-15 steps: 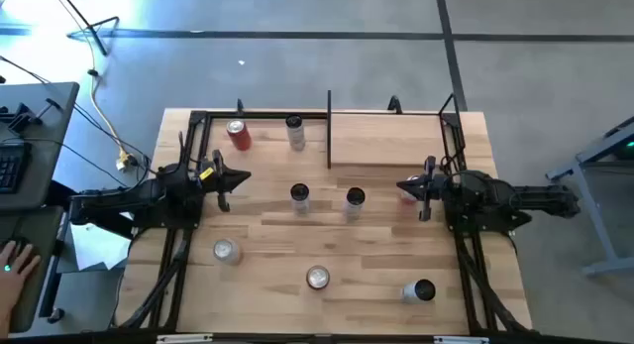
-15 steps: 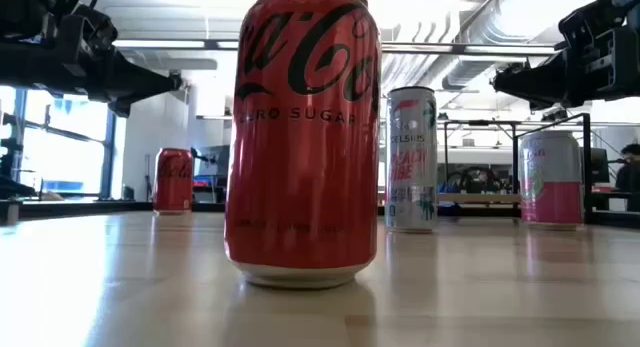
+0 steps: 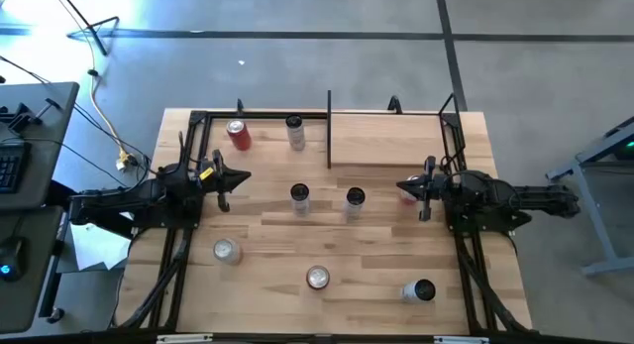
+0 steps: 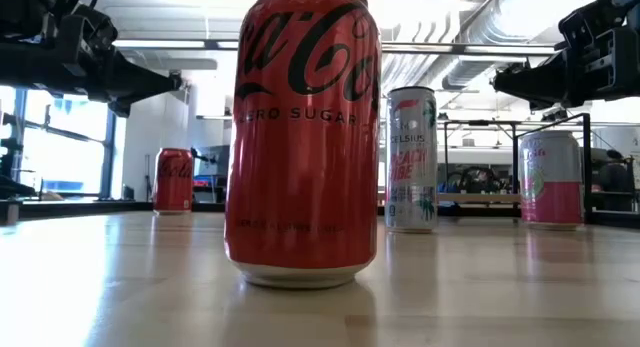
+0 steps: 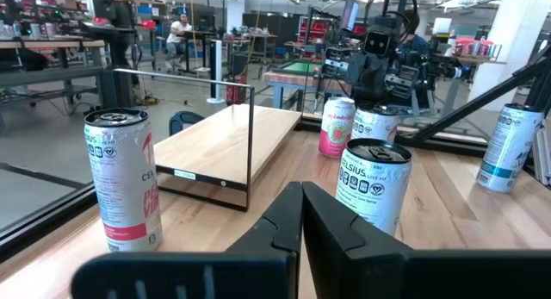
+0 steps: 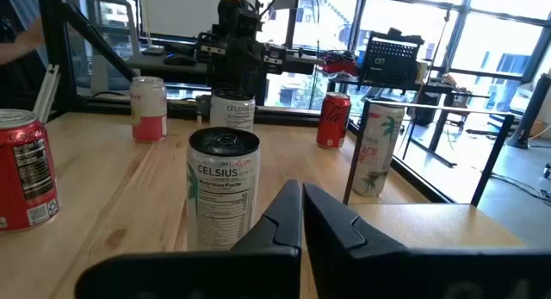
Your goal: Place canned beverage on shelf
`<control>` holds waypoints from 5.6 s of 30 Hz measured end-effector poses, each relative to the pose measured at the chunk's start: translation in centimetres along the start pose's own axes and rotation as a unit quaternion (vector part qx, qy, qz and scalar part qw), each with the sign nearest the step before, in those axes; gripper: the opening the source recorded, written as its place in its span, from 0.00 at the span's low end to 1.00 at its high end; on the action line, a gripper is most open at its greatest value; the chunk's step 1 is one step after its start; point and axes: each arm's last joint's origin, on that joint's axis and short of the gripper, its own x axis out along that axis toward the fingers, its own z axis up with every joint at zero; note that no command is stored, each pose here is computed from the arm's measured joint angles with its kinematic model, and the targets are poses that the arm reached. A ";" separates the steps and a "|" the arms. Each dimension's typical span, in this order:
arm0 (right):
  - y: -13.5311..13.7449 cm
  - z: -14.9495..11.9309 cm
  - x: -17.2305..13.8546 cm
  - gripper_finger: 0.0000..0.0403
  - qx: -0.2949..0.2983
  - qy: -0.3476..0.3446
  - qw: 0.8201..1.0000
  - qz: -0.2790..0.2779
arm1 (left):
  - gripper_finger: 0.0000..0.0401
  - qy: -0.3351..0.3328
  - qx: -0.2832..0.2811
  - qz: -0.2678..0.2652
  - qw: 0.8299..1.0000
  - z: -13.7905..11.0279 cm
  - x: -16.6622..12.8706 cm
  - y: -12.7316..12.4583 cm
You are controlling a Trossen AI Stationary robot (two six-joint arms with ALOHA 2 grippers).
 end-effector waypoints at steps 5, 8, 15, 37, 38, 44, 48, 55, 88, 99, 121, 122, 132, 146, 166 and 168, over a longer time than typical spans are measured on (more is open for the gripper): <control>0.0 0.0 0.0 0.00 0.000 0.000 1.000 0.000 | 0.01 0.000 0.000 0.000 1.000 0.0 0.0 0.0; 0.0 0.0 0.0 0.00 0.000 0.000 1.000 0.000 | 0.01 0.000 0.000 0.000 1.000 0.0 0.0 0.0; 0.0 0.0 0.0 0.00 0.000 0.000 1.000 0.000 | 0.01 0.000 0.000 0.000 1.000 0.0 0.0 0.0; 0.0 0.0 0.0 0.00 0.000 0.000 1.000 0.000 | 0.01 0.000 0.000 0.000 1.000 0.0 0.0 0.0; 0.0 0.0 0.0 0.00 0.000 0.000 1.000 0.000 | 0.01 0.000 0.000 0.000 1.000 0.0 0.0 0.0; 0.0 0.0 0.0 0.00 0.000 0.000 1.000 0.000 | 0.01 0.000 0.000 0.000 1.000 0.0 0.0 0.0; 0.0 0.0 0.0 0.00 0.000 0.000 1.000 0.000 | 0.01 0.000 0.000 0.000 1.000 0.0 0.0 0.0; 0.0 0.0 0.0 0.00 0.000 0.000 1.000 0.000 | 0.01 0.000 0.000 0.000 1.000 0.0 0.0 0.0; -0.7 6.0 1.5 0.00 -0.092 -0.130 0.985 -0.059 | 0.01 0.000 0.000 0.000 1.000 0.0 0.0 0.0; -0.6 11.5 6.6 0.00 -0.151 -0.013 0.988 -0.010 | 0.01 -0.001 0.000 0.003 1.000 0.0 0.0 0.0; 0.7 17.3 16.2 0.38 0.003 0.323 0.945 0.045 | 0.01 0.003 -0.001 -0.012 1.000 0.0 0.0 -0.1; 0.8 17.5 16.7 0.43 0.020 0.341 0.939 0.041 | 0.01 0.003 -0.001 -0.012 1.000 0.0 0.0 -0.1; 2.7 16.7 21.5 0.73 0.065 0.551 0.831 0.043 | 0.01 0.003 -0.001 -0.014 1.000 0.0 0.0 -0.1; 5.2 14.4 25.4 0.73 -0.027 0.657 0.753 0.033 | 0.08 0.005 -0.026 -0.023 0.999 -0.1 0.0 -0.1; 3.5 11.4 26.1 0.71 0.033 0.688 0.724 0.032 | 0.12 0.005 -0.022 -0.017 1.000 -0.1 0.0 -0.1; 3.3 11.3 26.1 0.66 0.041 0.686 0.726 0.025 | 0.12 0.005 -0.022 -0.016 1.000 -0.1 0.0 -0.1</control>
